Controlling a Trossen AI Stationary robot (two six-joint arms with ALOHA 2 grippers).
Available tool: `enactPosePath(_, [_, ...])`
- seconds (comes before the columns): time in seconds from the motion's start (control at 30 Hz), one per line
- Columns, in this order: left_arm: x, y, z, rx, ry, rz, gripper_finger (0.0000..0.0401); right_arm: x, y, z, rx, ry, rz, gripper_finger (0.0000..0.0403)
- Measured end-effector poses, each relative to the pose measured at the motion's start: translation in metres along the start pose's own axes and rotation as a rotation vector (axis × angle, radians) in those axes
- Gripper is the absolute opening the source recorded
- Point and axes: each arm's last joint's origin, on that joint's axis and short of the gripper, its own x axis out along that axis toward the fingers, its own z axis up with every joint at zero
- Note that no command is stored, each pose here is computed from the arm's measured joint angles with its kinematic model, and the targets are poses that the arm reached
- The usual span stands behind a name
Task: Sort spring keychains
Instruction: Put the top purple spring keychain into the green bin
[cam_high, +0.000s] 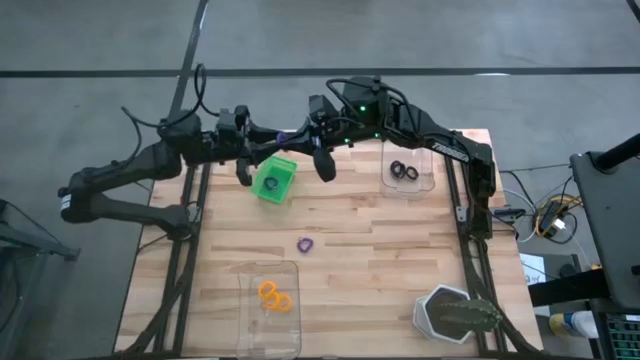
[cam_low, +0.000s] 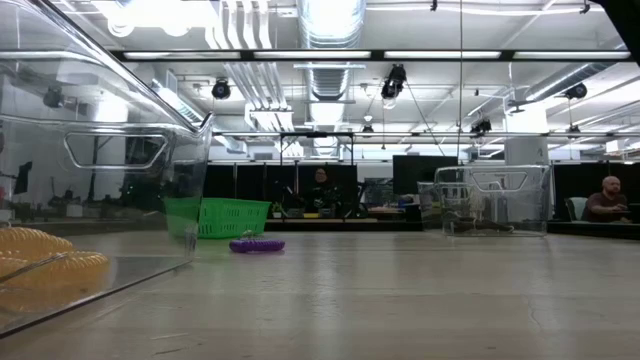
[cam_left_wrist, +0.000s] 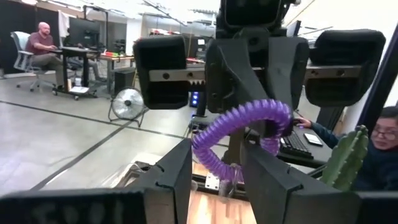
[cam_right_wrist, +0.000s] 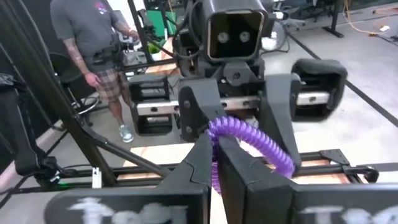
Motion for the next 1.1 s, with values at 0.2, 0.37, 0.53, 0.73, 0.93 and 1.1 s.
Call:
enactPosePath(0.2, [0.0056,0.0007,-0.0011,-0.009,-0.011,-0.001,0.0129,0.0002,0.0001,-0.0003,0.001,0.003,0.004,0.0008])
enactPosePath(0.37, [0.0061,0.0008,-0.0016,-0.017,-0.008,-0.001,0.0129,0.0002,0.0001,-0.0003,0.001,0.002,0.004,0.0008])
enactPosePath(0.53, [0.0047,0.0003,-0.0001,-0.044,-0.017,-0.003,0.0127,0.0021,-0.0010,-0.0026,0.018,0.016,0.005,0.0008])
enactPosePath(0.73, [0.0016,-0.0006,0.0027,-0.078,-0.032,-0.011,0.0072,0.0033,-0.0017,-0.0045,0.023,0.024,0.003,0.0008])
enactPosePath(0.93, [0.0016,-0.0007,0.0027,-0.097,-0.032,-0.013,0.0012,0.0049,-0.0027,-0.0070,0.036,0.034,-0.002,0.0008])
enactPosePath(1.1, [-0.0017,-0.0012,0.0048,-0.117,-0.043,-0.006,0.0005,0.0052,-0.0029,-0.0073,0.033,0.034,-0.003,0.0011])
